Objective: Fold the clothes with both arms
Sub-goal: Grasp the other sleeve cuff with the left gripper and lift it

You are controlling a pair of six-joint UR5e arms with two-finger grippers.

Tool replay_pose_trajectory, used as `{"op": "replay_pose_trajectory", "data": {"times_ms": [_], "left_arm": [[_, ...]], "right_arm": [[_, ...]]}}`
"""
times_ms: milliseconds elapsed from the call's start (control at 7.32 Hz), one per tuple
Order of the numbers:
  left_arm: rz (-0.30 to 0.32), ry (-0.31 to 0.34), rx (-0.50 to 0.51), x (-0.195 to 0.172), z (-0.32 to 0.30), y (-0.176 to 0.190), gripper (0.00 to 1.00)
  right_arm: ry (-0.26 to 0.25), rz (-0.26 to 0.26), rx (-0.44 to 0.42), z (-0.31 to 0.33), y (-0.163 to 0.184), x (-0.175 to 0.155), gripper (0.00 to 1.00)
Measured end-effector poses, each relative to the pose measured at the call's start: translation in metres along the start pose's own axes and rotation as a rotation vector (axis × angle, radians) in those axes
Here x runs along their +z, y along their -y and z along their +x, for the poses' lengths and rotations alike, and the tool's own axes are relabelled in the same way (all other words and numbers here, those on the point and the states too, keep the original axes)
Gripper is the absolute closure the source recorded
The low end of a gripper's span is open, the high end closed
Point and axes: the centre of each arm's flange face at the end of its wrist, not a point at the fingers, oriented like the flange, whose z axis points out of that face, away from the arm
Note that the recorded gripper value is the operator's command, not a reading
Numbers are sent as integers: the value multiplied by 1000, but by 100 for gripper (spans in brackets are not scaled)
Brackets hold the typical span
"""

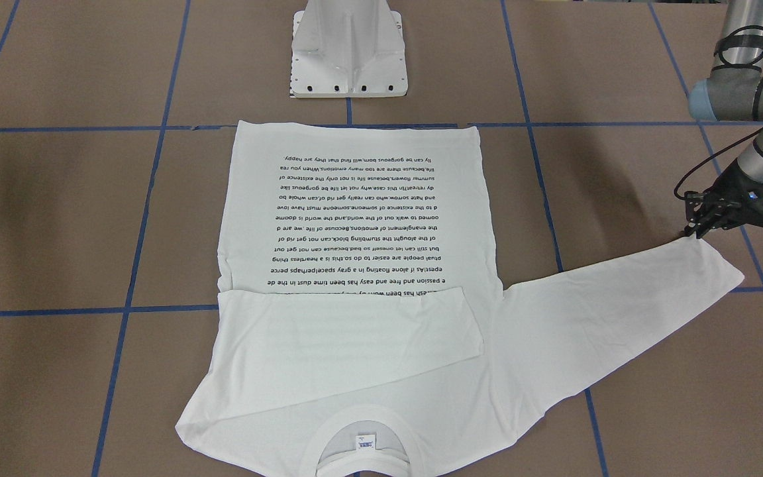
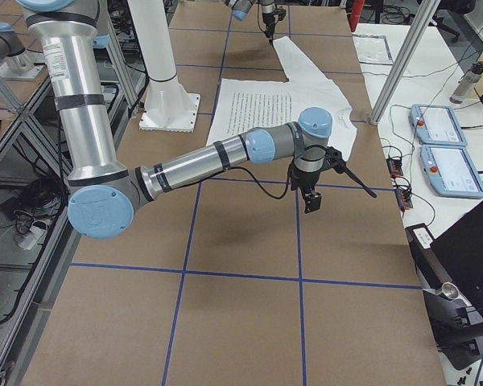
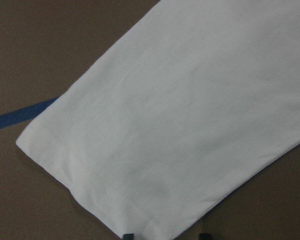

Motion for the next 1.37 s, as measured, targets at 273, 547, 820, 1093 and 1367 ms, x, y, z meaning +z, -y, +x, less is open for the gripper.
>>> {"op": "replay_pose_trajectory", "data": {"times_ms": [273, 547, 820, 1093, 1367], "left_arm": [[5, -4, 3, -3, 2, 1, 100], [46, -37, 35, -21, 15, 23, 100], [86, -121, 19, -64, 30, 92, 100], [103, -168, -1, -114, 78, 181, 100], [124, -207, -88, -175, 168, 271, 100]], "right_arm": [[1, 4, -1, -2, 0, -2, 0], [1, 5, 0, -2, 0, -3, 0], [1, 2, 3, -1, -1, -2, 0], [0, 0, 5, -1, -1, -1, 0], [0, -1, 5, 0, -2, 0, 0]]}}
